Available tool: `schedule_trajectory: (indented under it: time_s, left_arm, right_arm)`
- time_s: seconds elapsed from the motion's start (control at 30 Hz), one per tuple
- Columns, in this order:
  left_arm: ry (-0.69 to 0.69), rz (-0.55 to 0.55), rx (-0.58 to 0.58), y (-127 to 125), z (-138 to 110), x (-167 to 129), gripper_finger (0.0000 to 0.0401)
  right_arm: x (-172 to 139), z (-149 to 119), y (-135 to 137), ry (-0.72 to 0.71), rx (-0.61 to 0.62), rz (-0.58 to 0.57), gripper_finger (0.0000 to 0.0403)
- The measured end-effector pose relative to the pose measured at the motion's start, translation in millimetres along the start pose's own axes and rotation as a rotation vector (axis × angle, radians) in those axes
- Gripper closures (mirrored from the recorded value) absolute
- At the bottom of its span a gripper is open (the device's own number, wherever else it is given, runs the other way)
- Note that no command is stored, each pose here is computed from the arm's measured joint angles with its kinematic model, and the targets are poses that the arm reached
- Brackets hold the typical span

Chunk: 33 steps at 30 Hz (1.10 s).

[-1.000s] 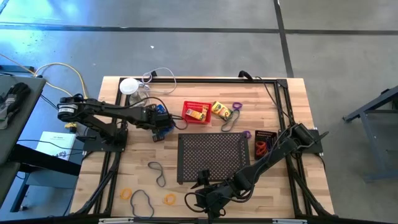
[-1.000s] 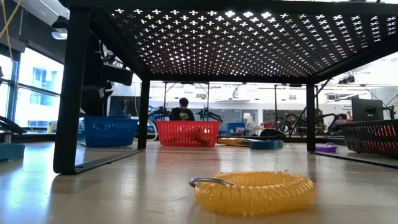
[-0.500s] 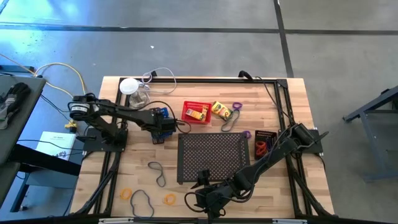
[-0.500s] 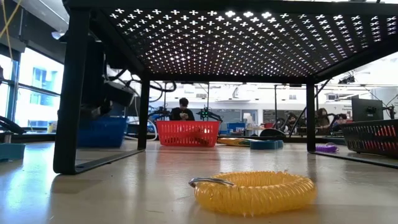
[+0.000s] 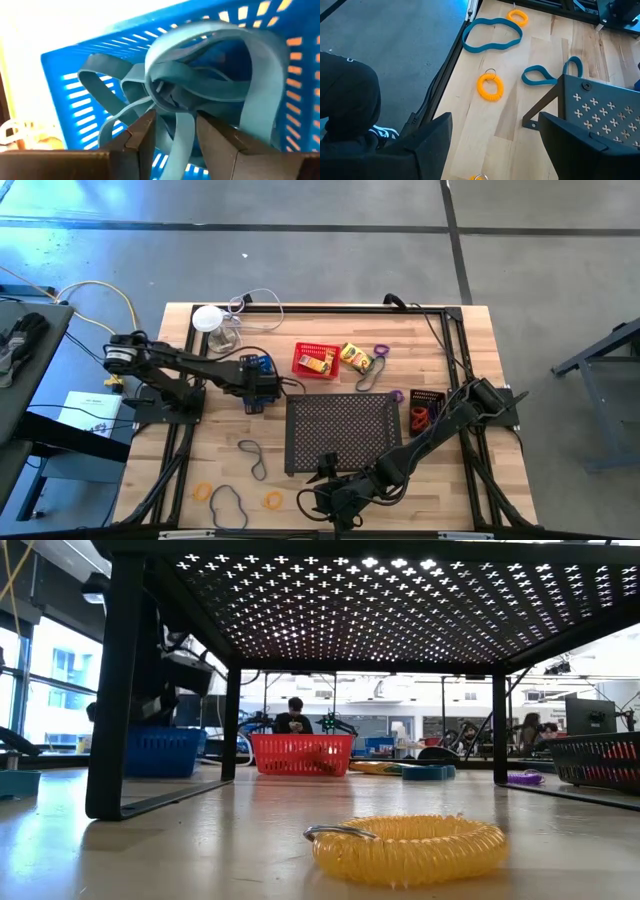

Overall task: Pick & Place Office Desk Supplies
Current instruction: Put the blue rubber band into the blue bin

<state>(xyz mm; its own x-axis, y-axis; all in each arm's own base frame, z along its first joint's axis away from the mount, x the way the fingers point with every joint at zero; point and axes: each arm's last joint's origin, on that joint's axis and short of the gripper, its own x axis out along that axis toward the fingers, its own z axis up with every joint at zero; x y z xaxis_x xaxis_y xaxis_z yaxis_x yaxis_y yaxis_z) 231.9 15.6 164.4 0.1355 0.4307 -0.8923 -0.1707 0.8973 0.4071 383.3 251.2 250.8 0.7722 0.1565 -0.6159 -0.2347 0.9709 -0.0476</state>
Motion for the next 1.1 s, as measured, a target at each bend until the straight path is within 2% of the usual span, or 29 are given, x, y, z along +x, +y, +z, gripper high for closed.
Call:
schedule_trajectory:
  time_s: [0.1, 0.23, 0.37, 0.63, 1.1]
  left_arm:
    - [-0.014, -0.016, -0.052, 1.1, -0.2, -3.1, 0.0269]
    - [-0.039, -0.123, -0.124, 1.4, 0.4, -8.7, 0.0269]
    - [-0.078, -0.146, -0.2, 4.5, 0.8, -15.4, 0.0269]
    - [-0.109, -0.27, -0.292, 8.1, -0.7, -26.4, 0.0269]
    - [-0.108, -0.268, -0.531, 28.7, -3.4, -27.9, 0.0269]
  right_arm:
    - [0.0, 0.0, 0.0, 0.0, 0.0, 0.0, 0.0119]
    - [0.0, 0.0, 0.0, 0.0, 0.0, 0.0, 0.0119]
    - [0.0, 0.0, 0.0, 0.0, 0.0, 0.0, 0.0119]
    - [0.0, 0.0, 0.0, 0.0, 0.003, 0.0, 0.0119]
    - [-0.1, 0.0, 0.2, 0.0, 0.011, 0.001, 0.0119]
